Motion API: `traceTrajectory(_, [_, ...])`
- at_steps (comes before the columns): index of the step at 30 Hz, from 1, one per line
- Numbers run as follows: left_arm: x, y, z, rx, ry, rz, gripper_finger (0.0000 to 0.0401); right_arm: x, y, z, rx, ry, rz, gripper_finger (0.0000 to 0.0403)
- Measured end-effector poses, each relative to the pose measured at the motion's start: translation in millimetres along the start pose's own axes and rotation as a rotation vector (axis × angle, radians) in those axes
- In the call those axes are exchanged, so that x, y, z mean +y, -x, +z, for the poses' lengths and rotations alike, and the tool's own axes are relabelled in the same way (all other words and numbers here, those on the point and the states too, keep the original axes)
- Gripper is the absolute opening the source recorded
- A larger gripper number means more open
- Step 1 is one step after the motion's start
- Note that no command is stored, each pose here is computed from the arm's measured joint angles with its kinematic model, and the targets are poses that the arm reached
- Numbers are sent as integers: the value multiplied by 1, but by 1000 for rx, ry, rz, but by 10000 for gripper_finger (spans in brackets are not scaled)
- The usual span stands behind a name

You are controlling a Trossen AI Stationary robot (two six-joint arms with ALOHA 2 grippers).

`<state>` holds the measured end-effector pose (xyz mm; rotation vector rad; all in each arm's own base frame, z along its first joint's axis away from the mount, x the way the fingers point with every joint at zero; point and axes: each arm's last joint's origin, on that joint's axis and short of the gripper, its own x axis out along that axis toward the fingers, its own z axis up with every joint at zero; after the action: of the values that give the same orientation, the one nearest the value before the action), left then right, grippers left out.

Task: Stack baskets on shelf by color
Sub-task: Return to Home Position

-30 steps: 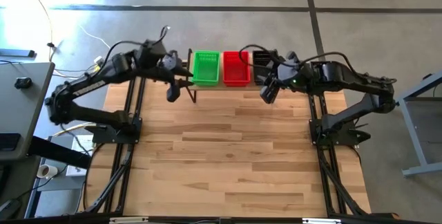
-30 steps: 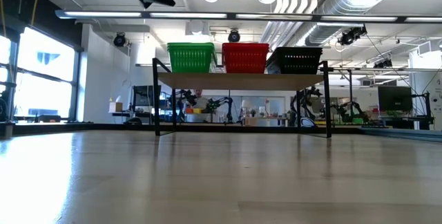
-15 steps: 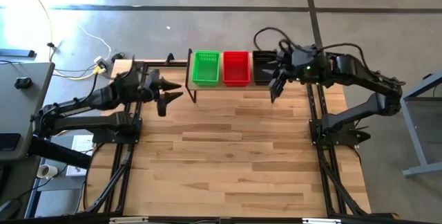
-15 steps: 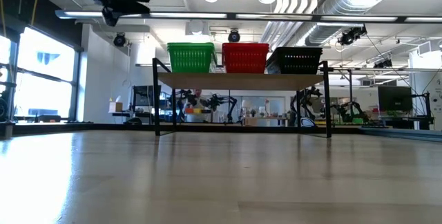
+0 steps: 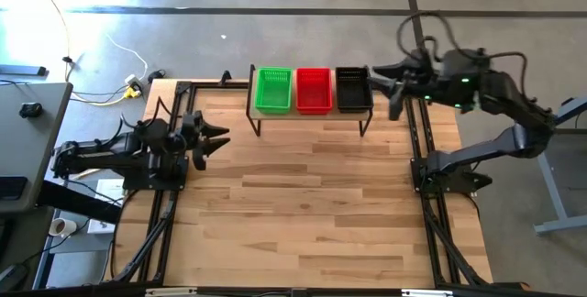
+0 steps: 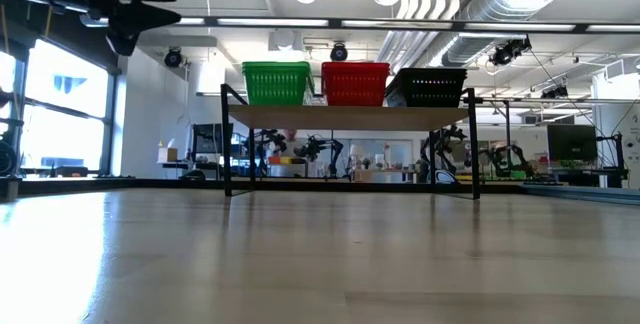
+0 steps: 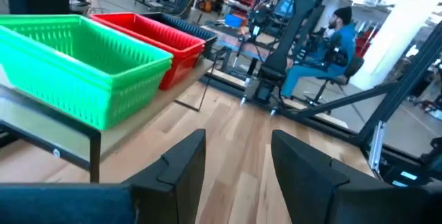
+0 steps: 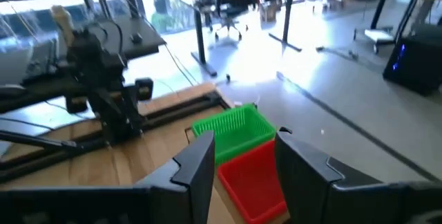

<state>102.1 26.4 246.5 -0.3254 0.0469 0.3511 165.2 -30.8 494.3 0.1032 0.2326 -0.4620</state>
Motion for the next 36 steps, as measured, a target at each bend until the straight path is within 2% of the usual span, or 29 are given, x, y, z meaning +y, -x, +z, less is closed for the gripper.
traceTrajectory(6, [0, 6, -21, 6, 54, -54, 156, -15, 45, -1, -61, 15, 7, 133])
traceTrajectory(11, [2, 3, -41, -3, 114, -75, 156, -25, 67, -24, 24, -24, -9, 133])
traceTrajectory(13, [3, 0, -50, -11, 131, -88, 156, -27, 66, -43, 25, -35, -6, 133])
traceTrajectory(17, [5, -4, -63, -29, 162, -92, 156, -29, 58, -82, -68, -72, 23, 133])
traceTrajectory(23, [9, -6, -76, -22, 163, -54, 156, -33, 56, -128, -165, -128, 76, 133])
traceTrajectory(30, [11, -8, -86, 14, 196, -77, 156, -34, 37, -190, -181, -206, 119, 133])
traceTrajectory(36, [11, -8, -86, 23, 205, -95, 156, -33, 23, -232, -199, -266, 202, 134])
